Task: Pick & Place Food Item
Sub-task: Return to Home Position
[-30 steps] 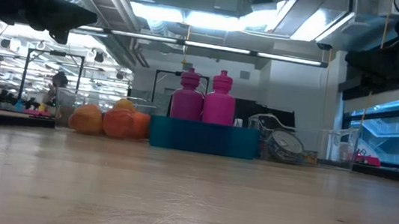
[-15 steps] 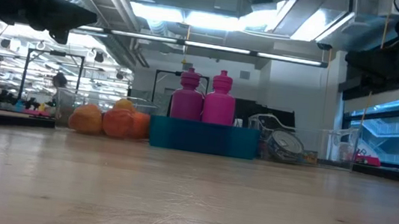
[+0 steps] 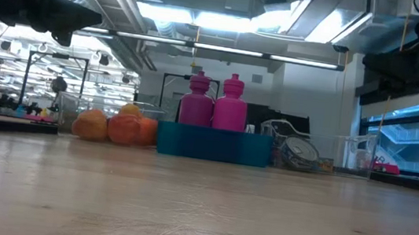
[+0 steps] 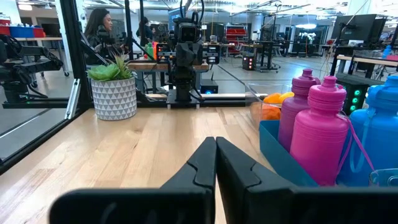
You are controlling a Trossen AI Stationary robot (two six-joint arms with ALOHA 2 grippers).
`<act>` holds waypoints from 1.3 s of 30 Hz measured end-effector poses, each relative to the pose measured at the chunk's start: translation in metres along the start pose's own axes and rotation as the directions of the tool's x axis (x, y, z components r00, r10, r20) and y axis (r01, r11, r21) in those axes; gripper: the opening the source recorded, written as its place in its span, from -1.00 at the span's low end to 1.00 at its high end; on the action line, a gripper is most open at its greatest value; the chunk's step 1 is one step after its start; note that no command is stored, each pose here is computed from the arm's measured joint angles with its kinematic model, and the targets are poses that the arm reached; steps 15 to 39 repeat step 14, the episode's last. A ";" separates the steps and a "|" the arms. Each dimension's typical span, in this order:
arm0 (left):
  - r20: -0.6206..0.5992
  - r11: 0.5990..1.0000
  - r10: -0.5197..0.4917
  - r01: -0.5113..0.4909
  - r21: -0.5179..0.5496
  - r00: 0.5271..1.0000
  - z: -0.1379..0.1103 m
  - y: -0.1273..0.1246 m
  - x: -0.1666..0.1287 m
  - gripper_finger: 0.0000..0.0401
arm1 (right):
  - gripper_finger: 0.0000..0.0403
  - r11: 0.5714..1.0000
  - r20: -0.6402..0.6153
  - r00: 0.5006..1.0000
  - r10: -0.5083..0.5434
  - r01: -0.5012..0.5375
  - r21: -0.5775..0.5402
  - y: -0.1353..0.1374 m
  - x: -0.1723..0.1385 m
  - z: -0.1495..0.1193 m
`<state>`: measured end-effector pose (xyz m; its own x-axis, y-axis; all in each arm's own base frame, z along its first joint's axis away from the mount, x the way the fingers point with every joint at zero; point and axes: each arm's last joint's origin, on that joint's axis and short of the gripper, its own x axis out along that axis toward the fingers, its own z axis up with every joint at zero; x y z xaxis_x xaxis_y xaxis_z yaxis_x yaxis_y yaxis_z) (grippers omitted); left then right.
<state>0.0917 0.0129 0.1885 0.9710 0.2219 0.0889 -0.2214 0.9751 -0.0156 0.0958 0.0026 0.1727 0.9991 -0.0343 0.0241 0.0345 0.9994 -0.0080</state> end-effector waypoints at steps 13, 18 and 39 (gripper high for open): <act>0.000 1.000 0.000 0.000 0.000 1.000 0.000 0.000 0.000 -0.96 | -0.95 1.000 0.000 1.000 0.000 0.000 0.000 0.000 0.000 0.000; 0.000 1.000 0.000 0.000 0.000 1.000 0.000 0.000 0.000 -0.96 | -0.95 1.000 0.000 1.000 0.000 0.000 0.000 0.000 0.000 0.000; 0.000 1.000 0.000 0.000 0.000 1.000 0.000 0.000 0.000 -0.96 | -0.95 1.000 0.000 1.000 0.000 0.000 0.000 0.000 0.000 0.000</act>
